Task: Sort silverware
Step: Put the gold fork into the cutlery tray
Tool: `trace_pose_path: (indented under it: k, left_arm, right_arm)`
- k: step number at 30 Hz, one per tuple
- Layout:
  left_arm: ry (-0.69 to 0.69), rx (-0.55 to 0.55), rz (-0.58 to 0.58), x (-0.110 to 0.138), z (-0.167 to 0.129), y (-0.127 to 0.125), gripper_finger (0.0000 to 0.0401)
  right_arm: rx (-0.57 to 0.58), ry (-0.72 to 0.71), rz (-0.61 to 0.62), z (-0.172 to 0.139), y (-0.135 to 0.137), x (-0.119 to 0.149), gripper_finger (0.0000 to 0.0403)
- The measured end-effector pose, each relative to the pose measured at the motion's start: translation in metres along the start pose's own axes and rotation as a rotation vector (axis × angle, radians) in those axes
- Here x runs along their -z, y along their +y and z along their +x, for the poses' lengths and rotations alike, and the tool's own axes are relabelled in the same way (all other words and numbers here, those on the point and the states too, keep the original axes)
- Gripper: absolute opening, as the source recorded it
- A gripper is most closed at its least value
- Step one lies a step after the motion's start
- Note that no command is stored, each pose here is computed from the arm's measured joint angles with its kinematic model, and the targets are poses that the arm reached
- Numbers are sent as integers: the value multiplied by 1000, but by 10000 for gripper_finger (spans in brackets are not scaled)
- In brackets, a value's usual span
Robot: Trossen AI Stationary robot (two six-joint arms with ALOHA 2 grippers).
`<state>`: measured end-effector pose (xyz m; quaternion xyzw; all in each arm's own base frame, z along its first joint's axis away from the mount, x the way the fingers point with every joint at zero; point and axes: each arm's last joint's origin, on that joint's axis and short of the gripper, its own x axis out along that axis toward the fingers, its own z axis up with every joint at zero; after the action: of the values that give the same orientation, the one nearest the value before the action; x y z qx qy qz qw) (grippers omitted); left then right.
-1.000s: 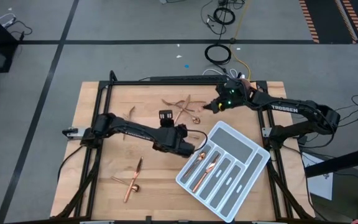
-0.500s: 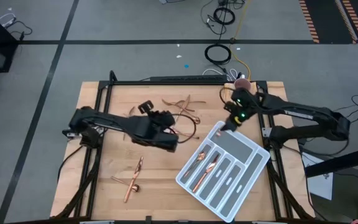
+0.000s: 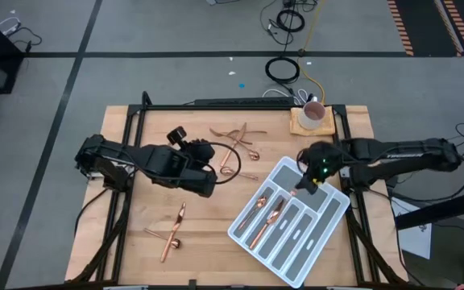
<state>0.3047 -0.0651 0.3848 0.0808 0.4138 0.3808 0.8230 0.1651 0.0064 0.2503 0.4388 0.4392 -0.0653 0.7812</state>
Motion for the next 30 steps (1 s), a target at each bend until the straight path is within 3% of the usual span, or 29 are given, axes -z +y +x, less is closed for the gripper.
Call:
trace_pose_path:
  k: [12, 22, 30]
  left_arm:
    - [-20, -32, 18, 0, 0, 1, 48]
    - [-55, -41, -78, -1, -6, 8, 48]
    - [-86, -47, -76, 1, -13, 10, 48]
  right_arm:
    - [-24, 23, 78, 51, 2, 31, 0]
    - [51, 74, 73, 69, 4, 46, 0]
    - [79, 118, 59, 85, 6, 53, 0]
